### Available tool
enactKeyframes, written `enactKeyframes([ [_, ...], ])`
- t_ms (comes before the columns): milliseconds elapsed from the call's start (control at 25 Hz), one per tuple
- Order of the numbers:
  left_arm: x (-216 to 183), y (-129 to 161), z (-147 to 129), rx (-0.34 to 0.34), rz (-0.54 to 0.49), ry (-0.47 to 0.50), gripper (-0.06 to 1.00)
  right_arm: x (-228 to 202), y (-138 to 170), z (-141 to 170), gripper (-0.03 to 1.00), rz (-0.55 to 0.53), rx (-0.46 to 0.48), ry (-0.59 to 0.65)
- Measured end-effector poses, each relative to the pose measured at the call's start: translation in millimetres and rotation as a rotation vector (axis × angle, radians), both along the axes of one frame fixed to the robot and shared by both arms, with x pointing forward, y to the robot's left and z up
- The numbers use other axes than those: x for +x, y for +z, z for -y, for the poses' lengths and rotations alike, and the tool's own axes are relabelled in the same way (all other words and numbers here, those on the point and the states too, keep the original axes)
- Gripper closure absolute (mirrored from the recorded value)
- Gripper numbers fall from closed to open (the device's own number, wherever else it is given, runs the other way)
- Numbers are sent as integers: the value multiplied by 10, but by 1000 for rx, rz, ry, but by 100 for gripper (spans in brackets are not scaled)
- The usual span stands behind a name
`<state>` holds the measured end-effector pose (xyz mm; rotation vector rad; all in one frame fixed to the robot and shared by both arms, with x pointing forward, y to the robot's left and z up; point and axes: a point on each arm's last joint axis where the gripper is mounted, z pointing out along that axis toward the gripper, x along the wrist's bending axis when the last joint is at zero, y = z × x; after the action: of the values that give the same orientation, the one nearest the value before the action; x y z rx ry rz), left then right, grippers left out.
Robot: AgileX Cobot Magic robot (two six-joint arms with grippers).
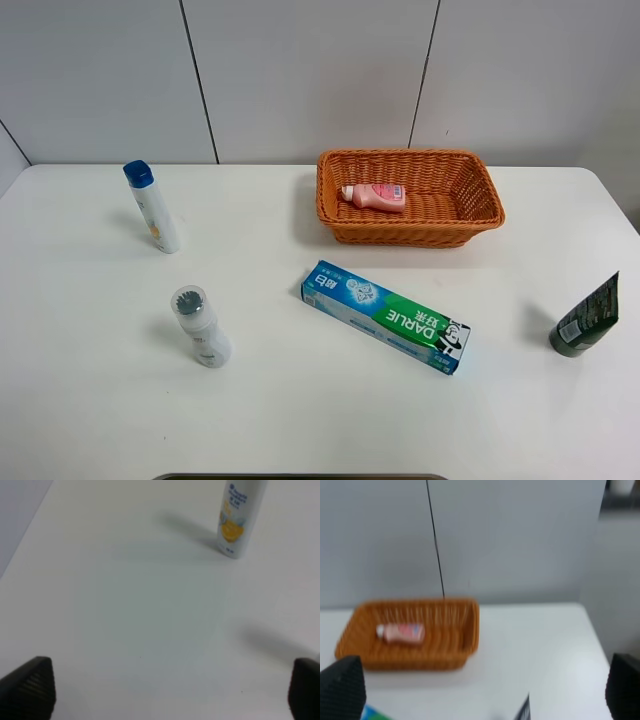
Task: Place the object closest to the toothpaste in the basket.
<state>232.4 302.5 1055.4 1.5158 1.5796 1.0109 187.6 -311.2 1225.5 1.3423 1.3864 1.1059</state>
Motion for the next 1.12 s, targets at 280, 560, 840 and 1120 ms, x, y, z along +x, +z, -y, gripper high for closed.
enactKeyframes([
  [280,0,0,0,0,0,0,0,163,-857,-16,-2,-177,11,-10],
  [560,0,0,0,0,0,0,0,249,-1441,-28,-2,-243,20,-20],
  [840,0,0,0,0,0,0,0,330,-1541,-52,-2,-221,16,-78],
  [1120,0,0,0,0,0,0,0,445,-1730,-58,-2,-267,11,-75],
])
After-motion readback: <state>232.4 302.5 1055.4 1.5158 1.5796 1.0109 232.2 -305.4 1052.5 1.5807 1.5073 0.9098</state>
